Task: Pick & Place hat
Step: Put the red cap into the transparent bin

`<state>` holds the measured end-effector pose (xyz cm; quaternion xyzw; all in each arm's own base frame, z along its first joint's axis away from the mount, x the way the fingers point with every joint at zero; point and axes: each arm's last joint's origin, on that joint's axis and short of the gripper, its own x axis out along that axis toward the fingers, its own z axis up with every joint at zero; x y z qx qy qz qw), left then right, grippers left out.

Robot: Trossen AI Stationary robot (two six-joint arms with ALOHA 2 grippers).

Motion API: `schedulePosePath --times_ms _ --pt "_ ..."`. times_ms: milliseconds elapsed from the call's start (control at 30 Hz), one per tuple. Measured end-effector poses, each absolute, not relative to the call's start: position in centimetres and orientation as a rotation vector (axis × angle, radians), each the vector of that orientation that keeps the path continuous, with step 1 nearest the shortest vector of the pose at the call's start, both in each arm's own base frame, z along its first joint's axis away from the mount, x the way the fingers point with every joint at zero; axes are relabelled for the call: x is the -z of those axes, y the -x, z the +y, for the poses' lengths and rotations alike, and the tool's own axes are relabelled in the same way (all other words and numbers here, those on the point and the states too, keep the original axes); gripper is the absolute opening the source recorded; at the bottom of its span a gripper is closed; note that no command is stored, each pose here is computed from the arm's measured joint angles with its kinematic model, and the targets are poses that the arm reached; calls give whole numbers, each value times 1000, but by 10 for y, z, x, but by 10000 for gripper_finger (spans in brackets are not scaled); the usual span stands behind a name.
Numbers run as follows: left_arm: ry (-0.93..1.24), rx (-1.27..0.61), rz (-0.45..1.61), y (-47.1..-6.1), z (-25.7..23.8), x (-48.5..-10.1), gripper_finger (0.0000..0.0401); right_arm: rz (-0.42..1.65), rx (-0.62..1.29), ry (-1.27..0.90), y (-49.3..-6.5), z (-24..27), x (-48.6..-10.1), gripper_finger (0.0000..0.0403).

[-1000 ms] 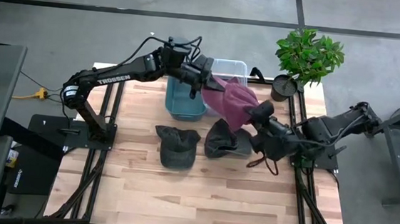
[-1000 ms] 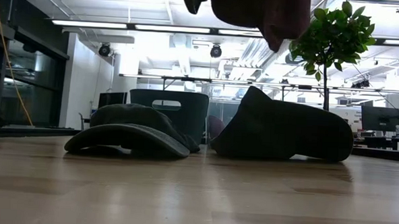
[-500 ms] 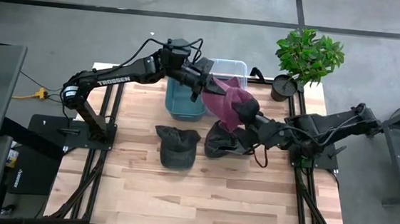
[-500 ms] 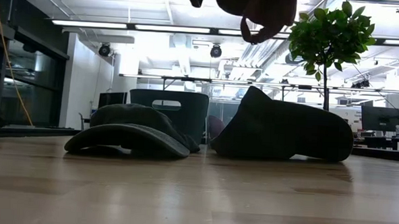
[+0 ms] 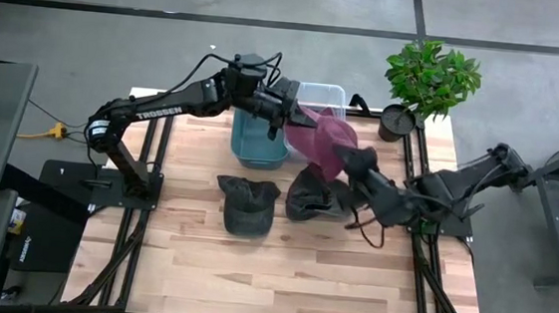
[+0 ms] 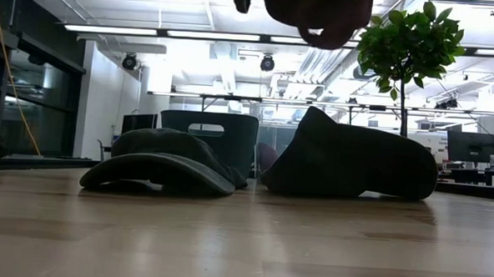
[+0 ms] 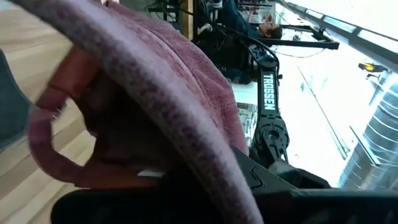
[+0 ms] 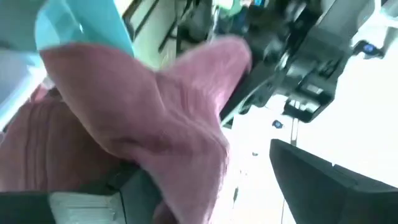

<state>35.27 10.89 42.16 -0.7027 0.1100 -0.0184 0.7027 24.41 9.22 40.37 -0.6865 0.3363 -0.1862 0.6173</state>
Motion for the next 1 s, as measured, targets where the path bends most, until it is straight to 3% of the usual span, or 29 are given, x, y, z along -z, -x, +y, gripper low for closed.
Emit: schedulePosePath --times_ms 500,767,1000 --pt "1575 86 287 -355 99 -422 0 689 318 1558 -249 92 -405 280" --pt "1583 111 314 -355 98 -422 0 613 150 1643 -251 95 -404 280" --pt "1574 155 355 -357 88 -422 0 618 147 1625 -254 88 -404 279"
